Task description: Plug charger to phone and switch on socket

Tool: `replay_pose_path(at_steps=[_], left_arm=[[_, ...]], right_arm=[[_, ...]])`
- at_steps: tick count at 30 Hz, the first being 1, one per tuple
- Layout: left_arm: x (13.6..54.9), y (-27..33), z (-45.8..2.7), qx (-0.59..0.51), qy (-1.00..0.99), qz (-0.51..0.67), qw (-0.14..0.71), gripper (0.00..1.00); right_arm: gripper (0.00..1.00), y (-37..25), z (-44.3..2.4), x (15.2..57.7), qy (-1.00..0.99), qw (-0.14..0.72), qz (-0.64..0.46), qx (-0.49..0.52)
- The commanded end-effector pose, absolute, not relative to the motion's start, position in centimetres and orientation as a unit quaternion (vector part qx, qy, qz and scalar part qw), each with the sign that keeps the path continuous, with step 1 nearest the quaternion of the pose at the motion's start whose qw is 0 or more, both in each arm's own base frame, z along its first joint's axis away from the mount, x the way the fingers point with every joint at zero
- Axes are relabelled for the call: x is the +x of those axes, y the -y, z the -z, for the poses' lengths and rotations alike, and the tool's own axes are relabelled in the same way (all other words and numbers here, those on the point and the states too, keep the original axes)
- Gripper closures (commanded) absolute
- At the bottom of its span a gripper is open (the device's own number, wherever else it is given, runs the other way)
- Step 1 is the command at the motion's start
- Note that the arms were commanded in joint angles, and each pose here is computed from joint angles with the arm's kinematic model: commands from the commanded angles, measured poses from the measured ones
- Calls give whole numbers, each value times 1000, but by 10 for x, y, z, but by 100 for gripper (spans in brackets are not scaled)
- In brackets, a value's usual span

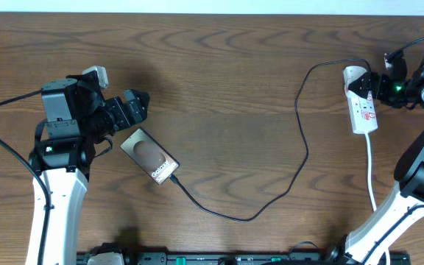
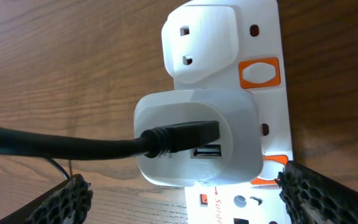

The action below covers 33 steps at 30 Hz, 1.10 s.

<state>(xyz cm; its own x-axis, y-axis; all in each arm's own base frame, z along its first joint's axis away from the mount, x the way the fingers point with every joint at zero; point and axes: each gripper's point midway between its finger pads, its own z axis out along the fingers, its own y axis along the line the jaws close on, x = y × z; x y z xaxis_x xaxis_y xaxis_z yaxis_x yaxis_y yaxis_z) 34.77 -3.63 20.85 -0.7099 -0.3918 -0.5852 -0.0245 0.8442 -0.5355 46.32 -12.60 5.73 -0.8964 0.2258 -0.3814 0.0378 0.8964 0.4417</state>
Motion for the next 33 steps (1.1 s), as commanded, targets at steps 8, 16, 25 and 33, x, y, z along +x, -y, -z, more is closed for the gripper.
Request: replay_pose_path(at_steps=[8, 16, 25, 33], left_arm=[[349, 35, -213, -107, -892, 243, 367, 2], [349, 35, -212, -107, -892, 243, 366, 2], [349, 35, -212, -107, -892, 243, 366, 2], [349, 35, -212, -107, -892, 243, 366, 2]], right_arm=[[4, 105, -29, 463, -948, 182, -248, 77], [8, 87, -7, 460, -946, 153, -277, 76], [9, 83, -6, 452, -945, 133, -284, 89], [11, 82, -6, 449, -945, 124, -287, 98]])
